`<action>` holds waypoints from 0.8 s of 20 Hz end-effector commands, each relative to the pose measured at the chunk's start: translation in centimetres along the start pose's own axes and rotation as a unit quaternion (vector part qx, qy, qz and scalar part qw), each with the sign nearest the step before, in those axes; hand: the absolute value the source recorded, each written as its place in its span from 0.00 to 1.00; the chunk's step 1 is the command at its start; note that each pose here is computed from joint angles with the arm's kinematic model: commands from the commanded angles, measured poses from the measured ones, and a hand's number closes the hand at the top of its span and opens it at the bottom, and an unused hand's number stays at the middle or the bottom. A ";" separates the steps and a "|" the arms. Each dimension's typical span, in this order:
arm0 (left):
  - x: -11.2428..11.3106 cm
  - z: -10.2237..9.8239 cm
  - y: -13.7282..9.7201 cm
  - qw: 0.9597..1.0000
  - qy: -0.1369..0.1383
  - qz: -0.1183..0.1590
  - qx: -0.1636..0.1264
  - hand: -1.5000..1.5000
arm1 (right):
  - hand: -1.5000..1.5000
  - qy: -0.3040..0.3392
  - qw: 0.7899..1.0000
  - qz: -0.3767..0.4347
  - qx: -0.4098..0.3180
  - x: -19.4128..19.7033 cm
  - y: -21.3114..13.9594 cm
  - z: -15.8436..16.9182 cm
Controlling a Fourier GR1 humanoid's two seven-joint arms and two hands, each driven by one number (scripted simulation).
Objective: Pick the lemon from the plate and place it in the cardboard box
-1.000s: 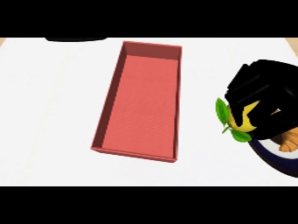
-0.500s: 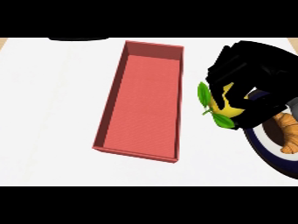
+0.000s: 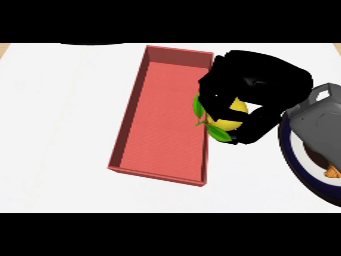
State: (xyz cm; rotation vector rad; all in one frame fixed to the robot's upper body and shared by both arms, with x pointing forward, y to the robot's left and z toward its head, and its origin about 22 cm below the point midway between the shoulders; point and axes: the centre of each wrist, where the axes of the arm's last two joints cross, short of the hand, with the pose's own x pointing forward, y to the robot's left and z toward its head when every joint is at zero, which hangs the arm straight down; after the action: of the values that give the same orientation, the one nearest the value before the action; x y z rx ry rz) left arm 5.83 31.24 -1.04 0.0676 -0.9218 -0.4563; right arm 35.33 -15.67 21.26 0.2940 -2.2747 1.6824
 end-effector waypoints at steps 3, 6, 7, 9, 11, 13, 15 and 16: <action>9.9 -3.4 0.6 0.960 -0.279 -0.001 0.033 0.50 | 0.00 0.068 0.994 -0.063 0.057 -2.1 4.3 -0.9; 9.7 -3.7 0.0 0.961 -0.277 0.005 0.012 0.50 | 0.00 0.070 0.993 -0.077 0.063 -2.4 5.6 -2.5; 10.0 -3.6 0.5 0.960 -0.278 -0.001 0.023 0.50 | 0.00 0.075 0.991 -0.082 0.078 -2.6 6.4 -2.7; 9.7 -3.9 0.4 0.961 -0.274 0.001 0.024 0.50 | 0.00 0.065 0.989 -0.109 0.070 -2.7 7.0 -3.4; 10.3 -3.6 0.3 0.959 -0.281 0.002 0.020 0.50 | 0.00 0.062 0.986 -0.149 0.044 -3.3 7.6 -3.5; 9.9 -3.9 0.4 0.961 -0.275 -0.001 0.024 0.50 | 0.00 0.053 0.980 -0.191 0.003 -3.7 8.2 -3.9; 10.3 -4.1 0.5 0.959 -0.284 0.002 0.025 0.50 | 0.00 0.055 0.968 -0.240 -0.043 -4.4 9.2 -4.0; 11.4 -4.7 0.7 0.952 -0.306 0.005 0.030 0.50 | 0.00 0.060 0.959 -0.268 -0.068 -4.9 9.1 -4.1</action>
State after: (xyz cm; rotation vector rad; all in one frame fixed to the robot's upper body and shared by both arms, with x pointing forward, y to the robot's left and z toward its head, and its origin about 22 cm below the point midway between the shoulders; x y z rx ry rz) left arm 10.86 29.40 1.29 0.0402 -1.1984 -0.4723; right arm 36.67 -9.90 13.67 0.5736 -1.9878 1.4427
